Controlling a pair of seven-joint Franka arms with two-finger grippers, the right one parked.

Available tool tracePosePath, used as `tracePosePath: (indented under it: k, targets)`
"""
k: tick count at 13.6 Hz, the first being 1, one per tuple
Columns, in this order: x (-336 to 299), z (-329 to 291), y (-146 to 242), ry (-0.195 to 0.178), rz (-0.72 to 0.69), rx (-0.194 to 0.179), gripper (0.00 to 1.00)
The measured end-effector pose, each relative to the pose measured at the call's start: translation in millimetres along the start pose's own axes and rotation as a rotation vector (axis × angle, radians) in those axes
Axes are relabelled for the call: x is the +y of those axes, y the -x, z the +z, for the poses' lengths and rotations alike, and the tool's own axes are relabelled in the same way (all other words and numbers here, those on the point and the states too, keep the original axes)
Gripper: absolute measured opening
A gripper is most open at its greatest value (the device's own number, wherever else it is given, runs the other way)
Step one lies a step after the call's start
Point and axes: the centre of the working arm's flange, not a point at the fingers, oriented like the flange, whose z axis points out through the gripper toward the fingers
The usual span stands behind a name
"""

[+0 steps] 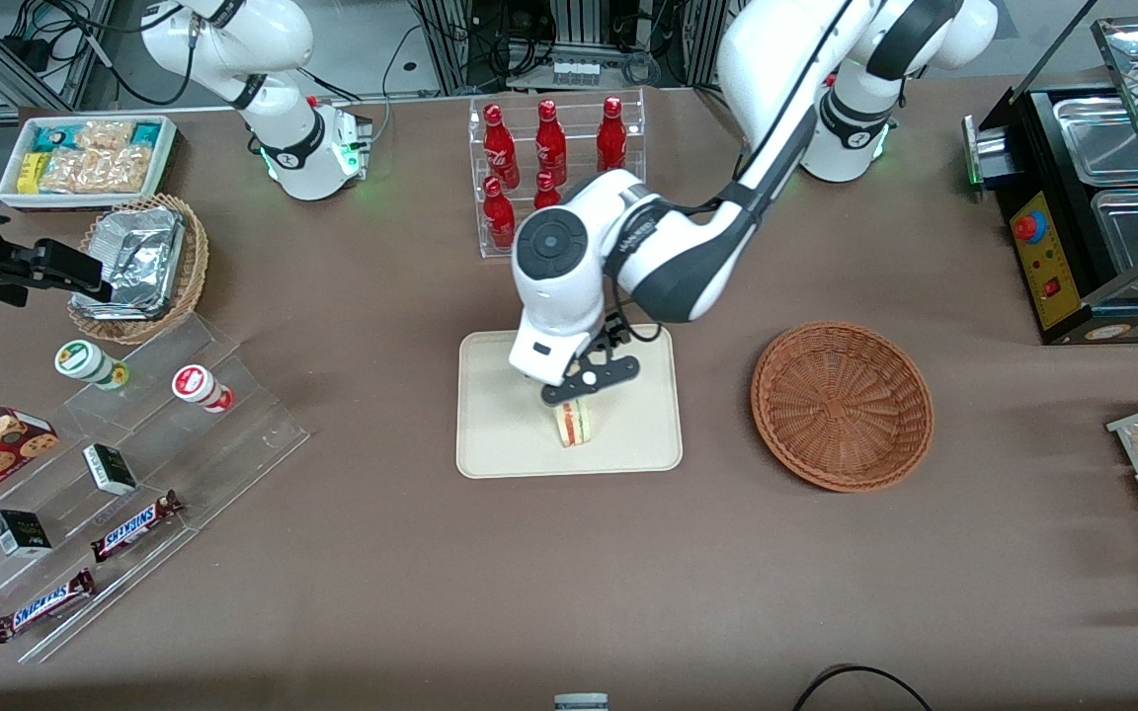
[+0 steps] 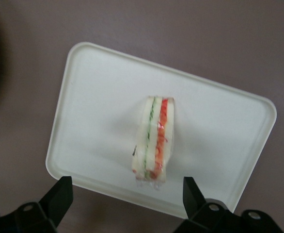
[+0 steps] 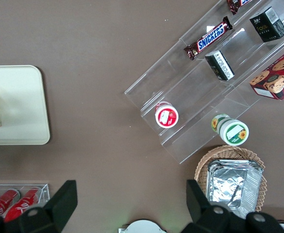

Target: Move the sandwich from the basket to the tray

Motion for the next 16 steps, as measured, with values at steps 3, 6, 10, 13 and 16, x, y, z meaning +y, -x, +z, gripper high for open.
tracePosePath:
  k: [3,6,10,13,16]
  targets:
    - [-36.8,-22.6,-42.5,-0.015,-0.002,-0.013,1.0]
    - [-85.9,-36.7,-78.6,-0.019,0.059,-0.047,1.0]
    - [-157.8,-47.1,-110.4,-0.029,0.154,-0.085,1.0]
    - [-216.9,-59.6,-125.4,-0.04,0.282,-0.11,1.0]
    - [-280.4,-87.5,-140.0,-0.04,0.394,-0.134,1.0]
